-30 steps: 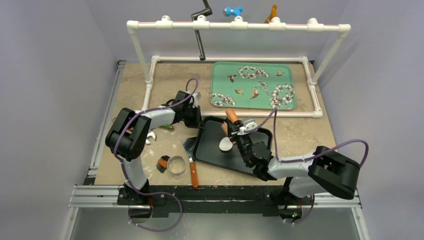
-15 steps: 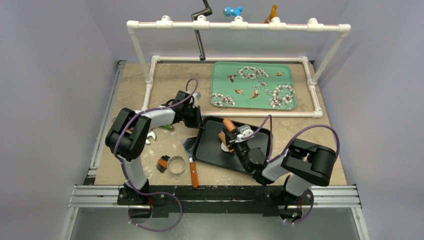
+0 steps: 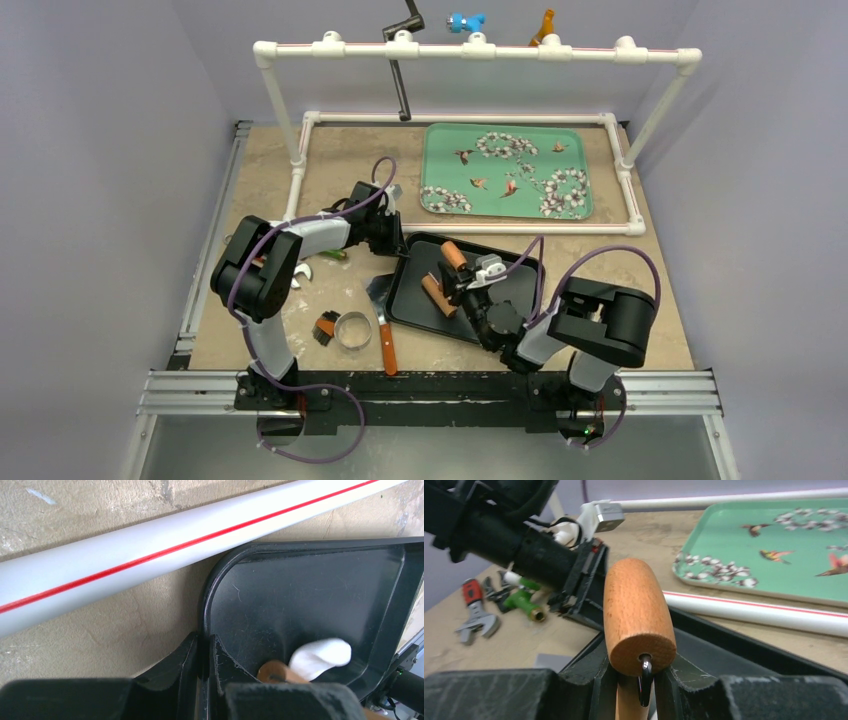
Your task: Roll out the dumpling wrappers from the dough
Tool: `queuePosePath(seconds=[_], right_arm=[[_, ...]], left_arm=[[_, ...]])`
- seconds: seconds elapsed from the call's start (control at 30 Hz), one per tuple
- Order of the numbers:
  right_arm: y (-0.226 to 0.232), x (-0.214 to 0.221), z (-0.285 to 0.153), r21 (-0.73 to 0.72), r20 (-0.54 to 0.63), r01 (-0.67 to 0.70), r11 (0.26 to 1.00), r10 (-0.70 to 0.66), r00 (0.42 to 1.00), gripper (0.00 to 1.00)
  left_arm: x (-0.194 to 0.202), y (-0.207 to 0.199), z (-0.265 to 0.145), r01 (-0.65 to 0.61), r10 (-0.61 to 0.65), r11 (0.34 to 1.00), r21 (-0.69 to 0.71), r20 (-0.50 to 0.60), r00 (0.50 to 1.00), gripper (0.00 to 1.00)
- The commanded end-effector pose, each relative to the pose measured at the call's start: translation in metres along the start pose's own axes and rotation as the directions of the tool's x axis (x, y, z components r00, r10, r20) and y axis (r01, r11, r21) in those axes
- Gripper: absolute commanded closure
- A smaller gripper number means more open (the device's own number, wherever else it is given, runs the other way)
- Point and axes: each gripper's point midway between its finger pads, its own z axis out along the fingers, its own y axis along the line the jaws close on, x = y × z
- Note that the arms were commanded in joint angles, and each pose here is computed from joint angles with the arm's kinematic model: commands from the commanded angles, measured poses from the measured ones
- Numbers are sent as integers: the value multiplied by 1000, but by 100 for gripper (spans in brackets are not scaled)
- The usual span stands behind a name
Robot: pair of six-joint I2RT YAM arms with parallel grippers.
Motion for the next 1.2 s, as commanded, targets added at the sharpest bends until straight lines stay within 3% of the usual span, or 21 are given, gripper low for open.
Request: queuePosePath(seconds=[0.0,0.2,0.4,0.6,0.77,0.87,1.17], right_arm=[[-21,80,-35,-21,-252,172,985,-172,952,100],[-2,61,-26,-72,-175,160,984,-171,970,100],[39,-23,-8,-182,-5,55,982,-56,998,100],[20,-66,7,-147,79,139,979,-129,989,100],[-13,-44,9,-70,50,186,980,-183,982,100],[-14,-21,7,-99,34,196,976,-193,981,100],[-25,59,-41,-120,-188,115,986,-136,973,100]], left_arm=[[31,50,6,39,-55,984,-175,-84,995,100],[31,50,6,40,-55,984,-176,-85,995,100],[32,51,6,40,-56,983,-179,-86,995,100],[31,50,6,40,-55,984,-175,-86,995,100],[33,51,8,42,-59,984,-176,-92,994,100],[33,51,8,44,-62,983,-177,-96,993,100],[32,51,7,45,-62,983,-179,-93,994,100]])
